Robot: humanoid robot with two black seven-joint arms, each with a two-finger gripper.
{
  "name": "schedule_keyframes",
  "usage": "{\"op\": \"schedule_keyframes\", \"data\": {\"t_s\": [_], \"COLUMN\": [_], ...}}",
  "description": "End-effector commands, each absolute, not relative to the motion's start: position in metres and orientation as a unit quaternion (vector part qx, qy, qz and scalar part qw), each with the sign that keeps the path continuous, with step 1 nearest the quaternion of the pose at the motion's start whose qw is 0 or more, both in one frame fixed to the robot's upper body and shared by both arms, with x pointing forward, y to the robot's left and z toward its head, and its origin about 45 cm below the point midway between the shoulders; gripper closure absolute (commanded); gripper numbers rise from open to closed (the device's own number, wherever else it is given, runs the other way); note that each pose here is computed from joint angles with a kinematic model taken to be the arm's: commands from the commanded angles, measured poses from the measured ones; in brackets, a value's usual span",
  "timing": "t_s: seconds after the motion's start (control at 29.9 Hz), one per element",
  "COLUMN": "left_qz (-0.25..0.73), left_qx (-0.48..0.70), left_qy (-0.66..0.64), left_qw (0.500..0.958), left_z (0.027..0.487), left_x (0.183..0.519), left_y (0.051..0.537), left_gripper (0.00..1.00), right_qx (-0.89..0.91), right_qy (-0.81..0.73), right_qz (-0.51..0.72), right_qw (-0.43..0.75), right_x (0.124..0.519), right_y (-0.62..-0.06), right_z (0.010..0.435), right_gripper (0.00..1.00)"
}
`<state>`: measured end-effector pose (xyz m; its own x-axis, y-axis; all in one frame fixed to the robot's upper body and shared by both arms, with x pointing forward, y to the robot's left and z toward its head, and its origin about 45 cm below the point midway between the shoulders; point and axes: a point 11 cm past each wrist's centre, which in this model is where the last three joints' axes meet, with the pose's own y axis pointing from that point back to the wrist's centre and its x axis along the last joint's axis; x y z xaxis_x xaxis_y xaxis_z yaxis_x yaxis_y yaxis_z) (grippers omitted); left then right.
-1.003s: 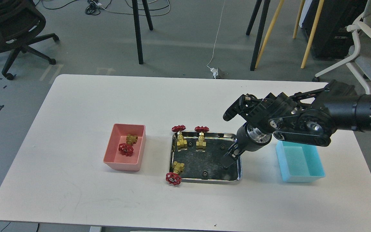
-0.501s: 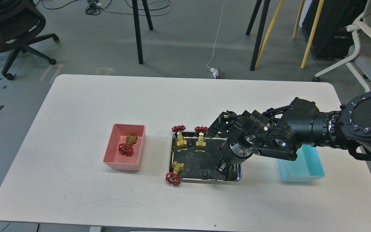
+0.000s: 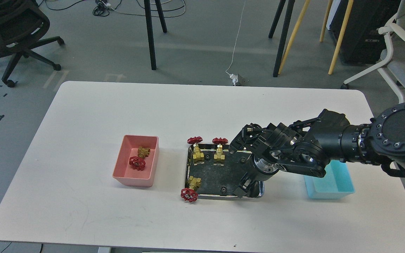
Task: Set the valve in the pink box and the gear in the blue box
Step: 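Close the right gripper on the dark gear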
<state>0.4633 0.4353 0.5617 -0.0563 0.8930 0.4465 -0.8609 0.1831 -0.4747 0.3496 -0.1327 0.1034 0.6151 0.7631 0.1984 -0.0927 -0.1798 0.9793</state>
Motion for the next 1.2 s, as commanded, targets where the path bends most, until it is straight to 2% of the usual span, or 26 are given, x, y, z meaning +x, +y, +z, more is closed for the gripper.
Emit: {"op": "schedule_keyframes", "data": {"t_s": [0.0, 0.1, 0.33, 0.47, 0.67, 1.17], "left_qz": [0.638, 0.639, 0.64, 0.641, 0.642, 0.644], "left_qx": [-0.023, -0.022, -0.02, -0.021, -0.02, -0.019], "left_qy": [-0.347, -0.347, -0.347, -0.347, -0.348, -0.346], "left_qw": [0.687, 0.686, 0.685, 0.684, 0.682, 0.682], "left_z": [0.5617, 0.5613, 0.5614, 0.5617, 0.562, 0.5618], "left_x": [0.4631, 0.4632, 0.463, 0.463, 0.4626, 0.4629], "left_y": [0.4353, 0.4357, 0.4365, 0.437, 0.4378, 0.4384], "left_gripper": [0.08, 0.08, 0.08, 0.08, 0.08, 0.08], "right_qx": [0.677, 0.677, 0.675, 0.668, 0.665, 0.664], "right_qy": [0.248, 0.248, 0.251, 0.255, 0.256, 0.255], "right_qz": [0.362, 0.363, 0.365, 0.365, 0.365, 0.368], "right_qw": [0.59, 0.59, 0.591, 0.597, 0.599, 0.6], "right_x": [0.3494, 0.3495, 0.3498, 0.3495, 0.3498, 0.3505], "right_y": [-0.1326, -0.1319, -0.132, -0.137, -0.1378, -0.1368], "right_z": [0.1034, 0.1042, 0.1055, 0.1037, 0.1037, 0.1052], "right_gripper": [0.14, 0.19, 0.38, 0.44, 0.61, 0.77]}}
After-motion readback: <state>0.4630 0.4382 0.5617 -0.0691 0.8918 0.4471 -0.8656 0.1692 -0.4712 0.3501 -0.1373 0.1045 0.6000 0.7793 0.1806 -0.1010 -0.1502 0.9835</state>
